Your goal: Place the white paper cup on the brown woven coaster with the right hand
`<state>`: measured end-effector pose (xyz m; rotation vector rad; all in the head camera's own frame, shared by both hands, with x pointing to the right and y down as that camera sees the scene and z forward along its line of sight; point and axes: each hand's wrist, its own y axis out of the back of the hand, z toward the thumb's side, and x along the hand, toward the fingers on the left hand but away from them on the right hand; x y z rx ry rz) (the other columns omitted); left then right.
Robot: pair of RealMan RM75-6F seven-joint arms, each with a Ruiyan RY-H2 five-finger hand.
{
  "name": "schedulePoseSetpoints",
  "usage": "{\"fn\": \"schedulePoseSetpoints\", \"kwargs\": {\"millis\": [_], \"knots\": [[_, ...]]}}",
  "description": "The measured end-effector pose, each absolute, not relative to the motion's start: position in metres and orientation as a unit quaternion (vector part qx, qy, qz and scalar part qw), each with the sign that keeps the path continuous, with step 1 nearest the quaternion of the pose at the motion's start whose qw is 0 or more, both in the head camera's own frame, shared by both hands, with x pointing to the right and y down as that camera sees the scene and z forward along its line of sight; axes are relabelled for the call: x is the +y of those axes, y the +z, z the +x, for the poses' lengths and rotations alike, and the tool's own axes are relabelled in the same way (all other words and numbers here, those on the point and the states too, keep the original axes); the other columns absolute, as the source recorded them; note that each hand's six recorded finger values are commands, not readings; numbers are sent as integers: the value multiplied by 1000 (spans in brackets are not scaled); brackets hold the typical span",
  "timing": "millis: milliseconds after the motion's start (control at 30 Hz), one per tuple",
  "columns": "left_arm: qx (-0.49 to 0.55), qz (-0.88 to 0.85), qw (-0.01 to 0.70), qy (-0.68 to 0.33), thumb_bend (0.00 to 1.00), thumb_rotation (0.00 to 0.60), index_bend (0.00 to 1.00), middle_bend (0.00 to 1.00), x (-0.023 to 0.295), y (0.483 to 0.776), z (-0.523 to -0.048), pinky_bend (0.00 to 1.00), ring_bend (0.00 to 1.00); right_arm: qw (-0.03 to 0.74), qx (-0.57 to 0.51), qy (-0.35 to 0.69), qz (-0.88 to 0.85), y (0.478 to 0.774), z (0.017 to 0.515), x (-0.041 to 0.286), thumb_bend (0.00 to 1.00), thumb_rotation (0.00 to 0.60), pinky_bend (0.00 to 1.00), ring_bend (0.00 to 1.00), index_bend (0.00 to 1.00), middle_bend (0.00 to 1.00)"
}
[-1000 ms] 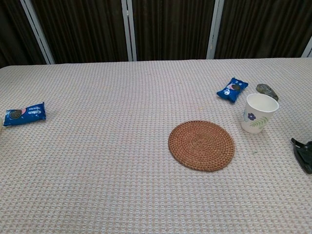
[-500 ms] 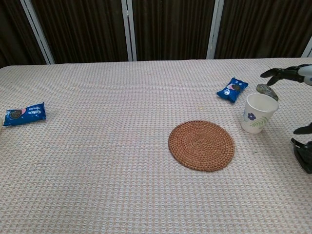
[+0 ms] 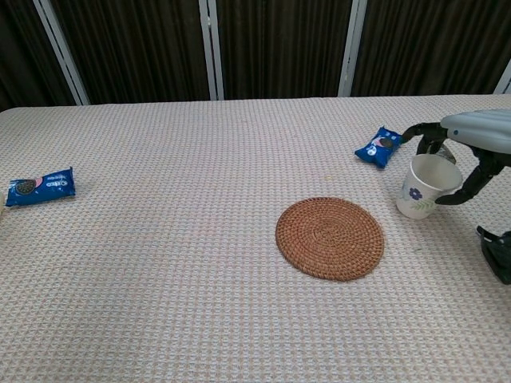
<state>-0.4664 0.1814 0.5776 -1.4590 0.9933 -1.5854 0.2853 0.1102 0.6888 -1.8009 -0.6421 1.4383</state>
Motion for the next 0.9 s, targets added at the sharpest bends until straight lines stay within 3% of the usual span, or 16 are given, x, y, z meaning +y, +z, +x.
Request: {"fn": "schedulePoseSetpoints", "kwargs": {"millis": [300, 900], "knots": [[391, -571, 375, -617, 0, 600, 0, 0, 181, 576, -466, 0, 0, 370, -258, 558, -697, 694, 284, 107, 192, 600, 148, 339, 281, 413], [390, -583, 372, -608, 0, 600, 0, 0, 182, 572, -463, 0, 0, 425, -233, 470, -738, 641, 201, 113, 192, 600, 148, 339, 279, 413]]}}
